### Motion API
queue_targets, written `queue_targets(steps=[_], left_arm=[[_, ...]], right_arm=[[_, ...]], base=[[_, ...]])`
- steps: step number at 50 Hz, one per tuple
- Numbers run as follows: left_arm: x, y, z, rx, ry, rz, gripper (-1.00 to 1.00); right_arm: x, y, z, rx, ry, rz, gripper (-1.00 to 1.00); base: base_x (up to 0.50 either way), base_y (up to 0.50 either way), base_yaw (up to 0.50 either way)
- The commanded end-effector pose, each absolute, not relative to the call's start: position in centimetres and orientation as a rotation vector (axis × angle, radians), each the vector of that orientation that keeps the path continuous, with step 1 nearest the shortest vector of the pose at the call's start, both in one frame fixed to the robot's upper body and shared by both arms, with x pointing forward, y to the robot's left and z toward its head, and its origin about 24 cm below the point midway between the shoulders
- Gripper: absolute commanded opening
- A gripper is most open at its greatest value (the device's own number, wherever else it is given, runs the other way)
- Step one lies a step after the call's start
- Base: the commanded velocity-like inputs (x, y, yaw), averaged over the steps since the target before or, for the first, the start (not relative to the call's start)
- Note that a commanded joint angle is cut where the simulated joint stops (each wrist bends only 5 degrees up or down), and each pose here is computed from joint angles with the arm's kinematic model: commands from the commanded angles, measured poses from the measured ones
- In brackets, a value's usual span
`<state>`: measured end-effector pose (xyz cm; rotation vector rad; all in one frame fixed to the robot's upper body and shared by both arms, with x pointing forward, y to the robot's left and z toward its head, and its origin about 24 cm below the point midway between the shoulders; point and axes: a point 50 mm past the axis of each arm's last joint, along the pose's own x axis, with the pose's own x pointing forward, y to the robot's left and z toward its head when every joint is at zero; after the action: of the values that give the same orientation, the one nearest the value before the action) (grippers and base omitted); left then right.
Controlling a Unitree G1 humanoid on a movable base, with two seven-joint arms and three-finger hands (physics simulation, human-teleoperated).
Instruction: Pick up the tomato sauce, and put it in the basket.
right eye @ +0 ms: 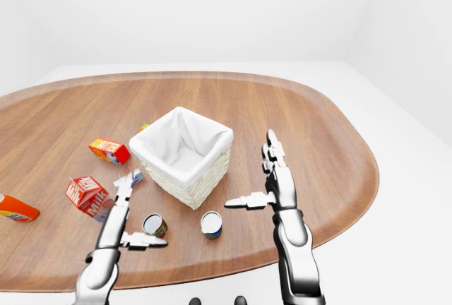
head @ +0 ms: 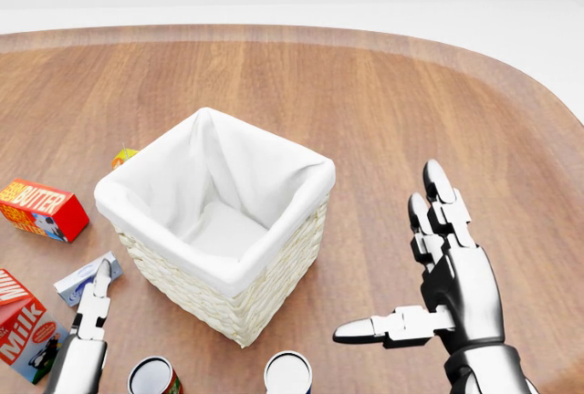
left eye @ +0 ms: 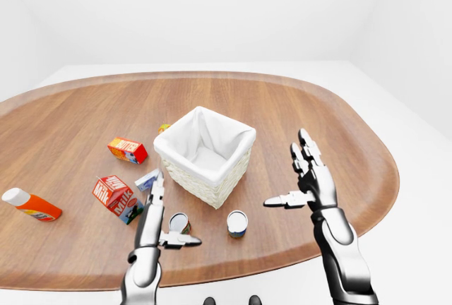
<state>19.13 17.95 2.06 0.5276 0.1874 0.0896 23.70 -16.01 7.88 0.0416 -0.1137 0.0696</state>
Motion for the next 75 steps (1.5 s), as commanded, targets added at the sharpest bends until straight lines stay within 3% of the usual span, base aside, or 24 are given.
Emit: queue_targets(steps=[1, 75], left_arm=[[19.3, 18.2, 1.5, 0.524, 0.207, 0.096, 1.0], [19.8, 19.6, -2.1, 0.526, 0.355, 0.134, 1.0]], right_arm=[[23.6, -16.0, 7.9, 0.04, -0.113, 0.071, 1.0], [23.8, -15.9, 7.1, 0.033, -0.079, 0.07, 1.0]], base=[[0.0, 0.0, 0.0], [0.0, 0.0, 0.0]])
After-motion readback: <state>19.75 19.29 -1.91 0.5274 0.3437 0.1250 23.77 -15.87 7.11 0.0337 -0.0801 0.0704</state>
